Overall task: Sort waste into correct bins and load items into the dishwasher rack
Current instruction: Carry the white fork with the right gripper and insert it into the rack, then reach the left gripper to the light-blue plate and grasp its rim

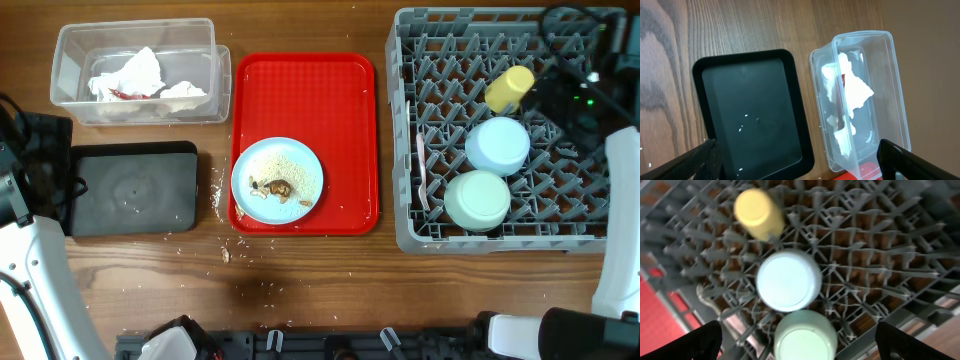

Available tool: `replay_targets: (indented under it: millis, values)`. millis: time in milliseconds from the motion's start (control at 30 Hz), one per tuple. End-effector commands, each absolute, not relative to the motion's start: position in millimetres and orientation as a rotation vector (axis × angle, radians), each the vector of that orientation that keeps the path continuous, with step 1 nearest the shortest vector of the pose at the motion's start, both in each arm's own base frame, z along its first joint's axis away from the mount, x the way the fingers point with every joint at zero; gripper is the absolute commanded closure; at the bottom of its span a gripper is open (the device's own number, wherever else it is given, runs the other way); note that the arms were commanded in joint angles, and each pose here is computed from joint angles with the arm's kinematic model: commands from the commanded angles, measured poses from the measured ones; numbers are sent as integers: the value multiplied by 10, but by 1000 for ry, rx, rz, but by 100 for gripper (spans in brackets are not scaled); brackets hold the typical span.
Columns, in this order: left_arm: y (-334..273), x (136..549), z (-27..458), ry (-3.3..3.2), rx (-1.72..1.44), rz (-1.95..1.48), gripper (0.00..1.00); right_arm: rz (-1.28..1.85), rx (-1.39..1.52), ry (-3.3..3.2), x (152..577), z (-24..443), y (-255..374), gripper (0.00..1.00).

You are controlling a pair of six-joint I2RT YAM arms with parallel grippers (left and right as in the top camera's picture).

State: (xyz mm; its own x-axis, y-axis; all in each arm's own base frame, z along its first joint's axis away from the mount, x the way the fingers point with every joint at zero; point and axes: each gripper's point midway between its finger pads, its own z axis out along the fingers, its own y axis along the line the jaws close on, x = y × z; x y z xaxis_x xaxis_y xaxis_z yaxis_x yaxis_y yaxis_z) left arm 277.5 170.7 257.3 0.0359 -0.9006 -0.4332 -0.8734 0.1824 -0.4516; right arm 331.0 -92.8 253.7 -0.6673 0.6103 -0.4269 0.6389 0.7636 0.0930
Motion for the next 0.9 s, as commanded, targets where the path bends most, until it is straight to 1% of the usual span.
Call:
replay_targets:
  millis: [0,700,767,833,867]
  values:
    - [1726,2758,2575,1822,-1657,-40,0,-116,1004,2488,3318,2549,-1057,0]
    - [1693,2797,2584,1821,-1654,-79,0,-115,1003,2487,3319,2550,-1057,0]
    - [1589,2828,2559,1857,-1648,-151,0,-115,1004,2487,3319,2550,-1057,0]
    - [1302,2835,2481,1955,-1653,-322,0,-115,1003,2487,3319,2550,-1057,0]
    - [1033,2846,2449,2036,-1642,-487,0,-115,1003,2487,3319,2550,-1057,0]
